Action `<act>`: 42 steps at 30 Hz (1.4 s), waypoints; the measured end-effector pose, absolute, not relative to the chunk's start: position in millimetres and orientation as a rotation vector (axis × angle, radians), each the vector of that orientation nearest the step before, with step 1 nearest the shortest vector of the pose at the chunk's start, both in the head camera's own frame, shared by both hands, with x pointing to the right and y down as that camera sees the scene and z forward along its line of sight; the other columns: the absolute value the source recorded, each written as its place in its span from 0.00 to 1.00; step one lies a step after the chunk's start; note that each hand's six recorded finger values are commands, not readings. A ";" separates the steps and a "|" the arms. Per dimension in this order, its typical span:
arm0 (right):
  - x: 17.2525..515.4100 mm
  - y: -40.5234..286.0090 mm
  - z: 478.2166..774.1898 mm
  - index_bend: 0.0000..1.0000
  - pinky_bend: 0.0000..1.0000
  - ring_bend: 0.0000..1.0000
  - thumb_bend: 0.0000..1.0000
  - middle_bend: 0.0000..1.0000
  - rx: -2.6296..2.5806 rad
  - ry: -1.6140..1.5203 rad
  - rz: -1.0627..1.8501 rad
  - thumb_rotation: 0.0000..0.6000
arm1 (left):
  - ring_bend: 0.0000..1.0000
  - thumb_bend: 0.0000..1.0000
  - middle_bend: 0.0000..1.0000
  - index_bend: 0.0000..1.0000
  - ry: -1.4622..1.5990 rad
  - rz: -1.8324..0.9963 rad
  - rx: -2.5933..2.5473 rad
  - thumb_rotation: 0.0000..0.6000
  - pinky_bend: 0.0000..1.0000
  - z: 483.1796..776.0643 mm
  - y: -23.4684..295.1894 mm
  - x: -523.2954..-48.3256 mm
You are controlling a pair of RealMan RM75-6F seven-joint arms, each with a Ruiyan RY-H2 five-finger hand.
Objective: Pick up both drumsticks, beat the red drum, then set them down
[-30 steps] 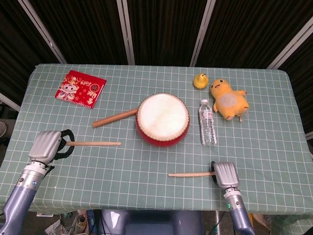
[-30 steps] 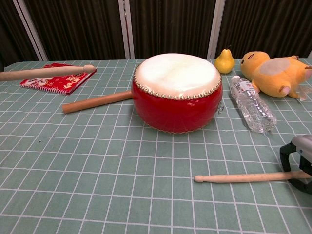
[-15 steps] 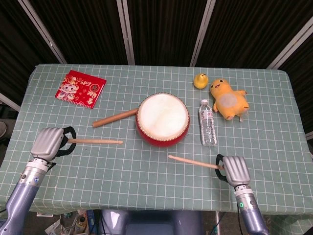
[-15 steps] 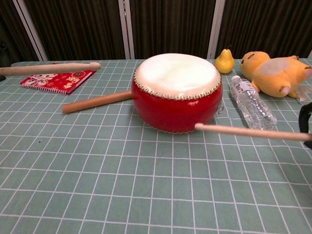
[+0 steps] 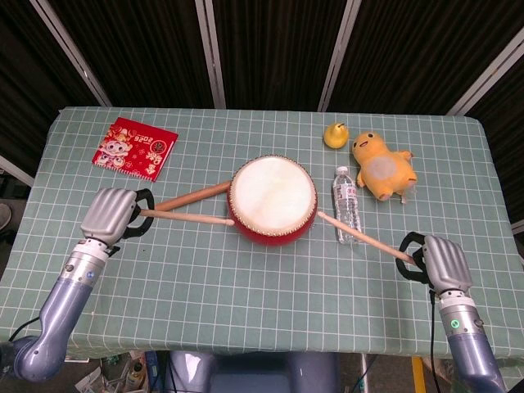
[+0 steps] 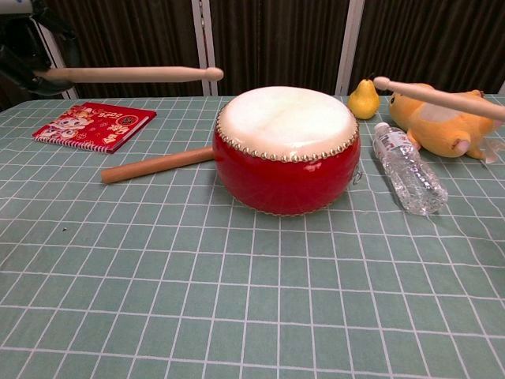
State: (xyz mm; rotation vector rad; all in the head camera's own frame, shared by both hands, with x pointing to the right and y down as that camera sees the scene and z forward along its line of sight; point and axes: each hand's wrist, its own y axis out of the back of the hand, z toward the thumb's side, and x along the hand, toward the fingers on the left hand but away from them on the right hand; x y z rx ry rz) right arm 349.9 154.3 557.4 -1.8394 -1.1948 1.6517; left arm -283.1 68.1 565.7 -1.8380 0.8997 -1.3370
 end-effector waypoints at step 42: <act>376.4 91.5 573.9 1.00 1.00 1.00 0.89 1.00 -1.870 -1.201 1.752 1.00 | 1.00 0.60 1.00 0.80 0.386 -1.714 -1.555 1.00 1.00 674.4 -29.0 -160.5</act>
